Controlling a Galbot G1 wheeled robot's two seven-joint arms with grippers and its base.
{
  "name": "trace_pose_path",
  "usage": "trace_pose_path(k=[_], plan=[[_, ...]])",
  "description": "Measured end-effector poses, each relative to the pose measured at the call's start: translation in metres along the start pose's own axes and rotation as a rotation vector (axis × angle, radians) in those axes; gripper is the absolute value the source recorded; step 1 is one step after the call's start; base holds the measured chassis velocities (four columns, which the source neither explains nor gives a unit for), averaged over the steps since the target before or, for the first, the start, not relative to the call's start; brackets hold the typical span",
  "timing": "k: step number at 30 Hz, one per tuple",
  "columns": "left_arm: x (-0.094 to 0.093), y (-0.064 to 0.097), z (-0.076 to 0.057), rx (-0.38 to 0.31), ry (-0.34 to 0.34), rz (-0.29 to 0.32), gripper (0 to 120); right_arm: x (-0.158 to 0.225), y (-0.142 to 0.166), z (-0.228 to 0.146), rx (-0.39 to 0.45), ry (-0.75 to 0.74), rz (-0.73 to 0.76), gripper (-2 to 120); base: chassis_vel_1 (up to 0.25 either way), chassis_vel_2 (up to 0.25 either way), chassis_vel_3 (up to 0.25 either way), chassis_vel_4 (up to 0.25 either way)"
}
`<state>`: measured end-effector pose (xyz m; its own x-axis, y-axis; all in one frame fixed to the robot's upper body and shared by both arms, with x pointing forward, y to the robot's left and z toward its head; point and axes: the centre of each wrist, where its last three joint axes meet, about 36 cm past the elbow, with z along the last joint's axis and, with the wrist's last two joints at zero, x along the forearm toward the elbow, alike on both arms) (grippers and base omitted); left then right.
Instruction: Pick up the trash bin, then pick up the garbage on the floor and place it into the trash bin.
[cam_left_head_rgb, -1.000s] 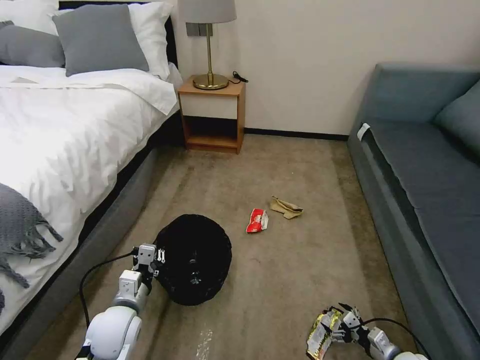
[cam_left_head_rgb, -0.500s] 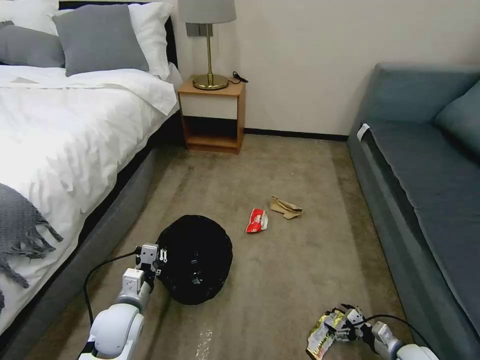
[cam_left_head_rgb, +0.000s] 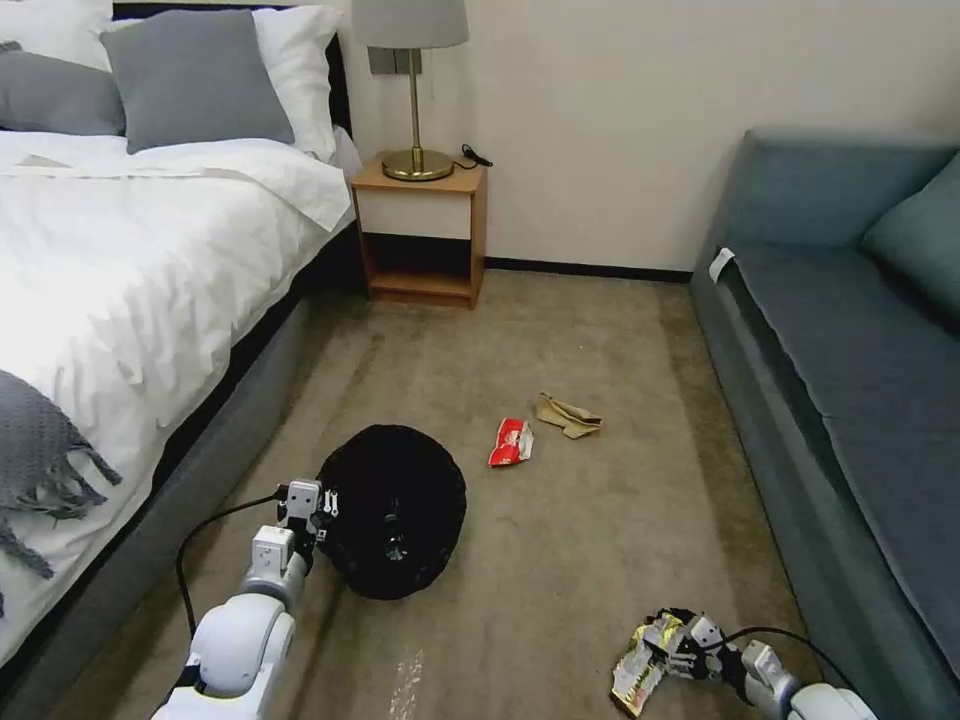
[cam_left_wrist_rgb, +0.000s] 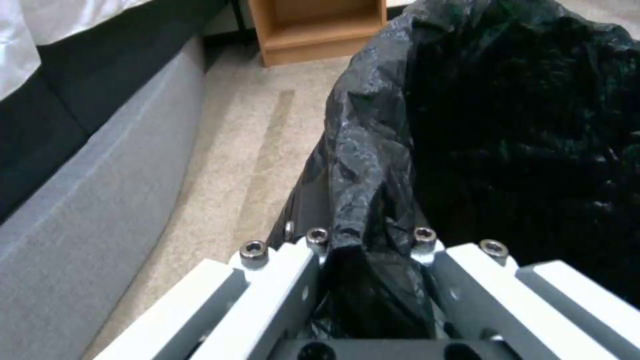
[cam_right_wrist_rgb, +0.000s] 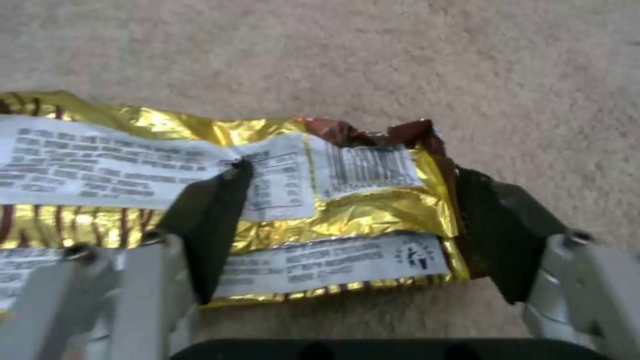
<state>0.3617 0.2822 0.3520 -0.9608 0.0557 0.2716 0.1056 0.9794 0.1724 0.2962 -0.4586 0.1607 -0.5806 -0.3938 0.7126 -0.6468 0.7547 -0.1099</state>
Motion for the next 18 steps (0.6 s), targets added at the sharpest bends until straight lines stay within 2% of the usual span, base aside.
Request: trace_pose_path(k=[6, 18], plan=[[-0.003, 0.003, -0.004, 0.000, -0.007, 0.000, 4, 0.000, -0.003, -0.003, 0.004, -0.011, 0.005, 57, 0.000, 0.000, 0.000, 0.000], [-0.003, 0.007, -0.003, 0.001, -0.006, -0.005, 4, 0.004, -0.008, -0.019, -0.004, -0.064, -0.020, 13, 0.000, 0.000, 0.000, 0.000]])
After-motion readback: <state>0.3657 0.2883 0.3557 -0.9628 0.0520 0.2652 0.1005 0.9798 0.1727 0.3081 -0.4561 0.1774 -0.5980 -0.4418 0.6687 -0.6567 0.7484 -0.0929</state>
